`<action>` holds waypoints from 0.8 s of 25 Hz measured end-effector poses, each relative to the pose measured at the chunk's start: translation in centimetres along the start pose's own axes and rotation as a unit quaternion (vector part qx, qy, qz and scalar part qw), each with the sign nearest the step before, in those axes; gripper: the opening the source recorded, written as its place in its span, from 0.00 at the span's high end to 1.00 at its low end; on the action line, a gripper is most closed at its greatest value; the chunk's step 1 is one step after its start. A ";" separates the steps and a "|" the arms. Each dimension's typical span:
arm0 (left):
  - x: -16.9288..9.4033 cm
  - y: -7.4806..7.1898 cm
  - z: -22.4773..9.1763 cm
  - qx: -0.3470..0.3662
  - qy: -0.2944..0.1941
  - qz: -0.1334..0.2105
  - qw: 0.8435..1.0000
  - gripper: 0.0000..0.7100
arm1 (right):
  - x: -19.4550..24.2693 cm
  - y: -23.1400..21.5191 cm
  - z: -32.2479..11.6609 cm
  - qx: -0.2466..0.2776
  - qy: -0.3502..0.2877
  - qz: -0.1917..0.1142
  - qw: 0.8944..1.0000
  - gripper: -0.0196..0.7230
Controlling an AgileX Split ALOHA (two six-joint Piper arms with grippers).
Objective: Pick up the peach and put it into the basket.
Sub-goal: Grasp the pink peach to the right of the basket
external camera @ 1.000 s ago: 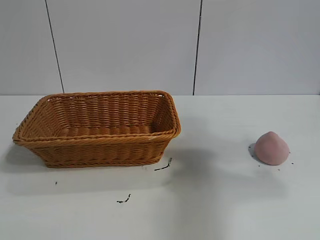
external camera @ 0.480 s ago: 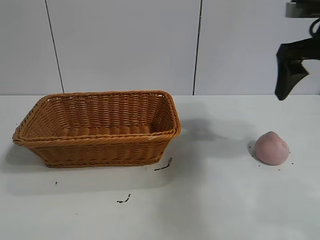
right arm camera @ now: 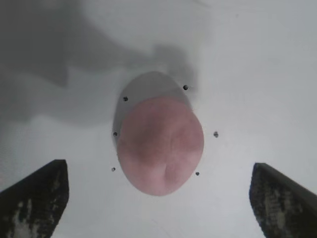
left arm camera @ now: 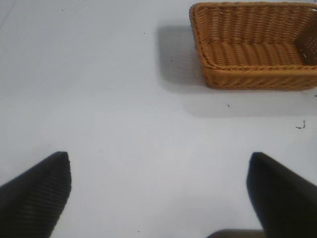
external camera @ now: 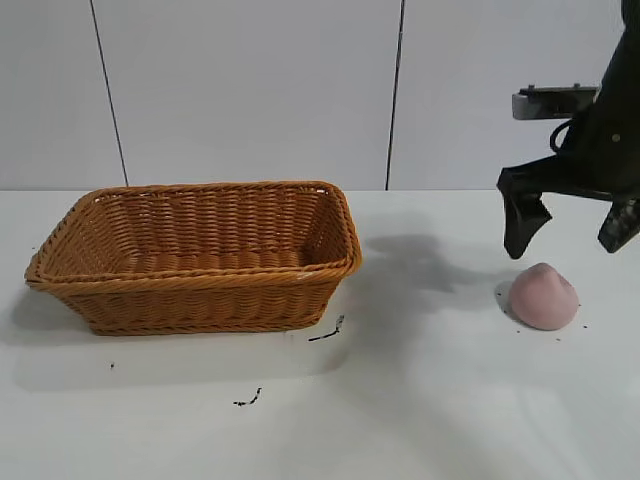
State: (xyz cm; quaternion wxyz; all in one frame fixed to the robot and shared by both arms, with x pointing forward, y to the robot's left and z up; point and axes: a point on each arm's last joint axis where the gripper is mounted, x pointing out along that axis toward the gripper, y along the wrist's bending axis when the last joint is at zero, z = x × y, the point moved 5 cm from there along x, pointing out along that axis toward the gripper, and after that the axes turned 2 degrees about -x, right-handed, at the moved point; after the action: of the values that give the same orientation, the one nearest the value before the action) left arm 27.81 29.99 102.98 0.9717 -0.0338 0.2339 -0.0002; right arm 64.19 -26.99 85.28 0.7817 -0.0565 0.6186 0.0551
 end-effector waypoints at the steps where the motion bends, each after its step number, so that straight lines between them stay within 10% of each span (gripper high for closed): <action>1: 0.0 0.0 0.0 0.000 0.000 0.000 1.000 0.02 | 0.3 0.0 -0.1 0.001 0.003 0.000 1.000 0.05; 15: 0.0 0.0 0.0 0.000 0.000 0.000 1.000 0.02 | 1.6 0.1 -0.8 0.004 0.029 0.005 1.000 0.07; 20: 0.0 0.0 0.0 0.000 0.000 0.000 1.000 0.02 | 1.6 0.1 -0.9 0.004 0.030 0.005 1.000 0.55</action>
State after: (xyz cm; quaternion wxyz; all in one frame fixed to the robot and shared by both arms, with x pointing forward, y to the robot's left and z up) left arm 27.81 29.99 102.98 0.9717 -0.0338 0.2339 -0.0002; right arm 63.72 -27.00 83.49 0.7630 -0.0521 0.6420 0.0547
